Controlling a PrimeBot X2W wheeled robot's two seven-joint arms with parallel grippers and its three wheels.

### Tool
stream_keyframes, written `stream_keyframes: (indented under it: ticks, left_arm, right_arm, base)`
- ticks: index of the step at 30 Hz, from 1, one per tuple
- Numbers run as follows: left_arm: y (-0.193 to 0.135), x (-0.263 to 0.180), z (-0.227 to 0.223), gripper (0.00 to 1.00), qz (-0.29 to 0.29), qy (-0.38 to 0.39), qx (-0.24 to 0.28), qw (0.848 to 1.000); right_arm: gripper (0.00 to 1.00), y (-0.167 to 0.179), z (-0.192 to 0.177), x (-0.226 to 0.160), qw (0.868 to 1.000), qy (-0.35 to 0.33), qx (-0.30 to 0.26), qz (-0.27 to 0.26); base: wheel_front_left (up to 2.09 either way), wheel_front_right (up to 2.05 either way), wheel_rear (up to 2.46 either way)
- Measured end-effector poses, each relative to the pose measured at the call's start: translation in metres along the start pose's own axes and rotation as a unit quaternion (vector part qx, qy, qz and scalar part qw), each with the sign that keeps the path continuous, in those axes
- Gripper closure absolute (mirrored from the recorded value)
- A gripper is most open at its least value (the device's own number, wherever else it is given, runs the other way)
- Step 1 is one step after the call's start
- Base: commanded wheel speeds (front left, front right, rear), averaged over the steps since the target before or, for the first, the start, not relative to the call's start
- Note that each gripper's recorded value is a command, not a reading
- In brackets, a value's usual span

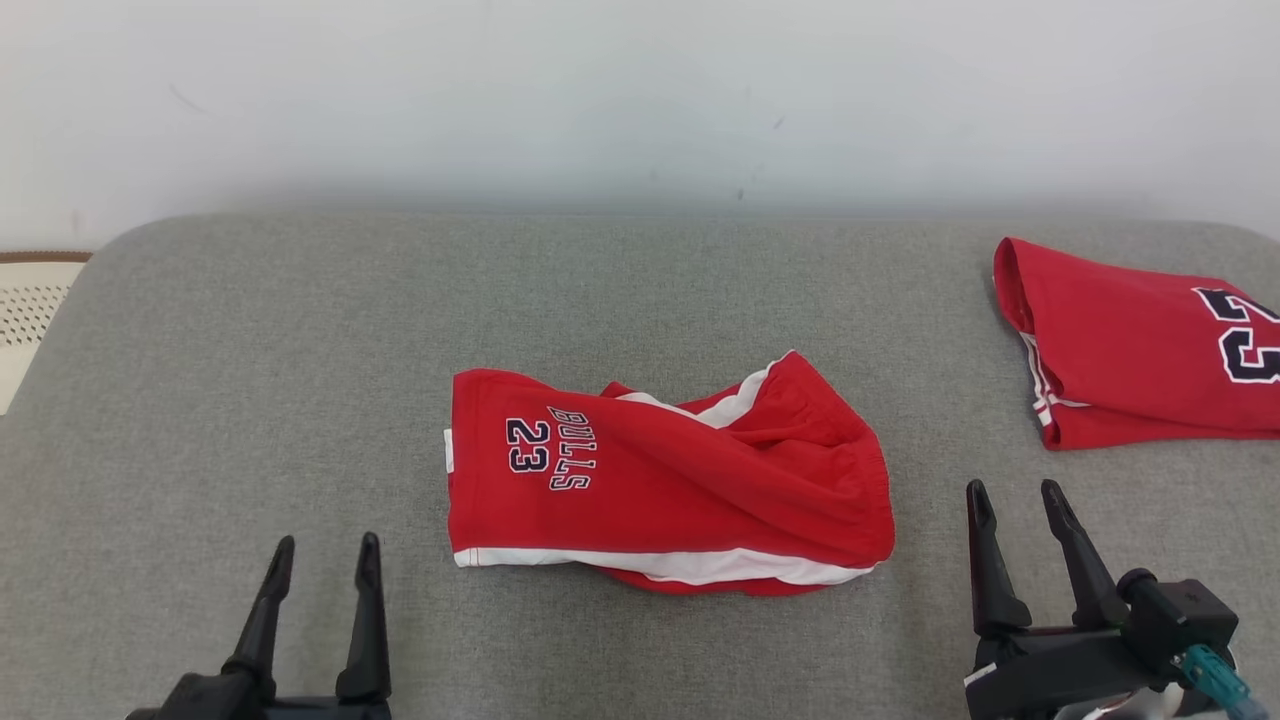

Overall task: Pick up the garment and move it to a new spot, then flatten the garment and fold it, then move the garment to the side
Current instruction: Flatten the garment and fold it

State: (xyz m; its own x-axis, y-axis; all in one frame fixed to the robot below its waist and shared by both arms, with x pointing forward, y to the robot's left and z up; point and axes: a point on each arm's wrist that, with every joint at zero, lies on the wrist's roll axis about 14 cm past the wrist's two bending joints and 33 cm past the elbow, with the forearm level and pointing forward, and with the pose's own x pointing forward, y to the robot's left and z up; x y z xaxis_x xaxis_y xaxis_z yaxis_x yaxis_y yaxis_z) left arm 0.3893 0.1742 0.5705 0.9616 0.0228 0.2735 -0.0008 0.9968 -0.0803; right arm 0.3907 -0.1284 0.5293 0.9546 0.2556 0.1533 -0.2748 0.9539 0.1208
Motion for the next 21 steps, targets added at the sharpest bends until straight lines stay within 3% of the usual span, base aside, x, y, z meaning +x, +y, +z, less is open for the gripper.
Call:
stream_keyframes:
  ticks: [5, 21]
  left_arm:
    - [0.014, -0.010, 0.005, 0.00, 0.030, -0.003, 0.007, 1.000]
    - [0.015, -0.023, -0.010, 0.00, 0.033, 0.023, 0.042, 0.998]
  right_arm:
    - [0.00, 0.004, -0.002, -0.008, 1.000, 0.003, -0.005, 0.000]
    - [0.00, 0.012, -0.007, -0.015, 1.000, 0.013, -0.026, 0.008]
  base:
    - [0.00, 0.00, 0.00]
    - [0.00, 0.00, 0.00]
